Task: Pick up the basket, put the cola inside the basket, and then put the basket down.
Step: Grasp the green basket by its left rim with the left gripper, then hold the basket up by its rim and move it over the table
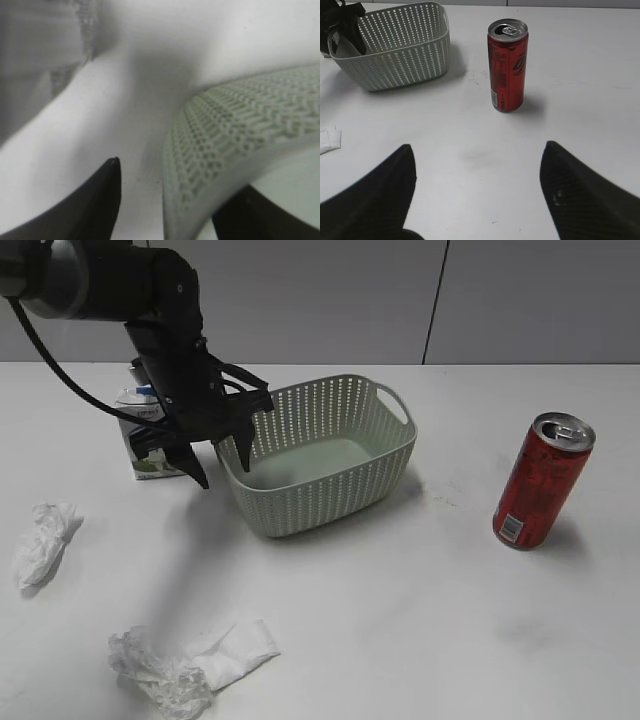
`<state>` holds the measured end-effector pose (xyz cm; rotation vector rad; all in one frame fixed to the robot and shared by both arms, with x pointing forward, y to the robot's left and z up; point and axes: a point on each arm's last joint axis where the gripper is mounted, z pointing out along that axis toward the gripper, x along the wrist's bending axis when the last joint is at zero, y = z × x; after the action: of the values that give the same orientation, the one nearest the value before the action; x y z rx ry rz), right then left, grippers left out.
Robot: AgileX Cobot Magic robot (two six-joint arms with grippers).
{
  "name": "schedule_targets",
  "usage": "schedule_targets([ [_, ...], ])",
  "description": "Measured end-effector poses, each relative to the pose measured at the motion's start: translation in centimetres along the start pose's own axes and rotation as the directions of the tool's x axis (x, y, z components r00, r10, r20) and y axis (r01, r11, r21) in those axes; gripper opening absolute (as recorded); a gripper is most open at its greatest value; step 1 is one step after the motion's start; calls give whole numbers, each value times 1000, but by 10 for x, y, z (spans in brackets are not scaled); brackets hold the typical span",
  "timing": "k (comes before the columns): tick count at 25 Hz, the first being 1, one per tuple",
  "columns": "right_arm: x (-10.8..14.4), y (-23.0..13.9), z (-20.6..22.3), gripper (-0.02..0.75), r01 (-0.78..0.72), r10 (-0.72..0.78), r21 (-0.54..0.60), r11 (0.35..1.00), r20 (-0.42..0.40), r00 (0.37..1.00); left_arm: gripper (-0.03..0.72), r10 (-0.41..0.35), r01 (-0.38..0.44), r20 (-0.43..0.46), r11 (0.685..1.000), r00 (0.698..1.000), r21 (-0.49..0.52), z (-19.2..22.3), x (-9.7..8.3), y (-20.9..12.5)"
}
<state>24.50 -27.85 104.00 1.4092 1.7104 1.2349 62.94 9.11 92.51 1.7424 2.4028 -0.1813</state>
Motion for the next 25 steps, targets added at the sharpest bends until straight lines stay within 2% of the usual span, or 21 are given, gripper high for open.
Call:
schedule_targets([
  [4, 0, 0, 0, 587, 0, 0, 0, 1000, 0, 1000, 351, -9, 9, 11, 1000, 1000, 8, 0, -1, -1],
  [6, 0, 0, 0, 587, 0, 0, 0, 1000, 0, 1000, 258, -12, 11, 14, 1000, 1000, 10, 0, -1, -1],
  [9, 0, 0, 0, 587, 0, 0, 0, 1000, 0, 1000, 80, -12, 12, 14, 1000, 1000, 10, 0, -1, -1],
  [11, 0, 0, 0, 587, 0, 0, 0, 1000, 0, 1000, 7, -10, 10, 11, 1000, 1000, 12, 1, -1, -1],
  [14, 0, 0, 0, 587, 0, 0, 0, 1000, 0, 1000, -4, 4, -4, 7, 1000, 1000, 18, 0, -1, -2],
  [17, 0, 0, 0, 587, 0, 0, 0, 1000, 0, 1000, -4, 55, -54, -5, 998, 998, 37, -8, 1, -5],
  [21, 0, 0, 0, 587, 0, 0, 0, 1000, 0, 1000, -4, 187, -186, -25, 982, 982, 35, -34, 5, -8],
  [25, 0, 0, 0, 587, 0, 0, 0, 1000, 0, 1000, -4, 278, -278, -52, 960, 959, 15, -60, 9, -12],
])
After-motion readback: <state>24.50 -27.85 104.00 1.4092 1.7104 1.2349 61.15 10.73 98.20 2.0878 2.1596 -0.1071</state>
